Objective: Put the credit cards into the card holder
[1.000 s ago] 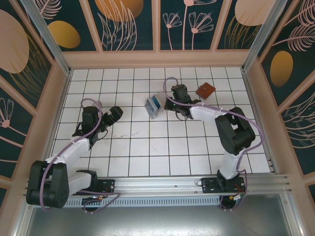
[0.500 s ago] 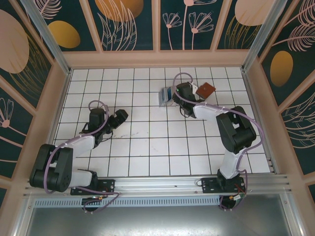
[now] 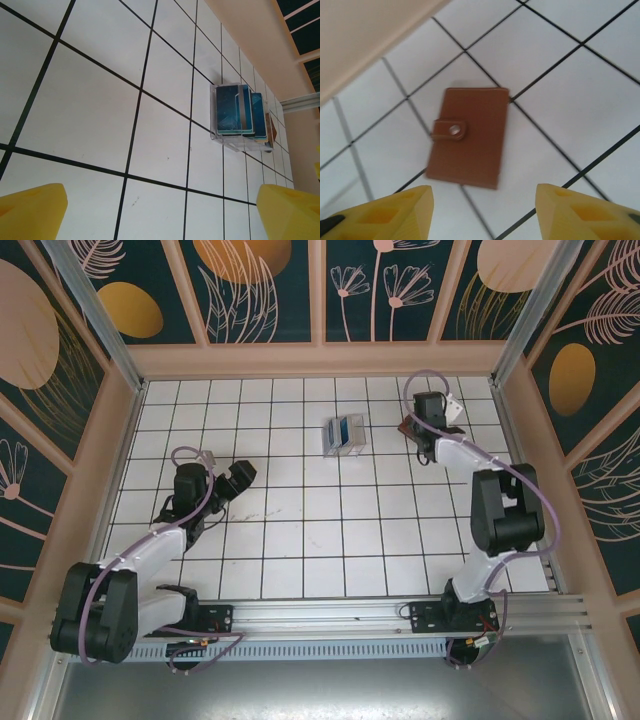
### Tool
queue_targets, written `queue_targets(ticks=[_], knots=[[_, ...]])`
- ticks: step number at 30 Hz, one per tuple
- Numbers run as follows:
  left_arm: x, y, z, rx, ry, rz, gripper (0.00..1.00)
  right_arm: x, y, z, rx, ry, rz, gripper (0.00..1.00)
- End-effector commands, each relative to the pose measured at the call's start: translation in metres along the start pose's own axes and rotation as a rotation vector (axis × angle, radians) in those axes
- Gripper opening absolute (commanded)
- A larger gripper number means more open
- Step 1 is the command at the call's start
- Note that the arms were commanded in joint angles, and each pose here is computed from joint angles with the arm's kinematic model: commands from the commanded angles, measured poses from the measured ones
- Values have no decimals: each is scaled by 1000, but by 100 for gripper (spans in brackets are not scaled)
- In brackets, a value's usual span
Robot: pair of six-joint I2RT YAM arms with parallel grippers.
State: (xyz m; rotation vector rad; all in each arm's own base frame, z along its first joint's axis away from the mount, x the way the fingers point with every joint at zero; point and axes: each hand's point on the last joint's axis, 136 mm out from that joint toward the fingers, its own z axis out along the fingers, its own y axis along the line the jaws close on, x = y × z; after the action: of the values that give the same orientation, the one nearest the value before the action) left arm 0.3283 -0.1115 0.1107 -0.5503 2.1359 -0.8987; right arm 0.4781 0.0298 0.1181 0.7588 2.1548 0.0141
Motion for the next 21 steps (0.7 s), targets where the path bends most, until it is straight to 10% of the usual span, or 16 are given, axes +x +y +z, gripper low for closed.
queue_targets(ticks=[1, 21], knots=[[2, 2, -3, -11, -8, 32, 97, 14, 4, 17, 78, 77, -150, 64], [5, 1, -3, -5, 9, 41, 97, 47, 39, 69, 212, 151, -511, 67]])
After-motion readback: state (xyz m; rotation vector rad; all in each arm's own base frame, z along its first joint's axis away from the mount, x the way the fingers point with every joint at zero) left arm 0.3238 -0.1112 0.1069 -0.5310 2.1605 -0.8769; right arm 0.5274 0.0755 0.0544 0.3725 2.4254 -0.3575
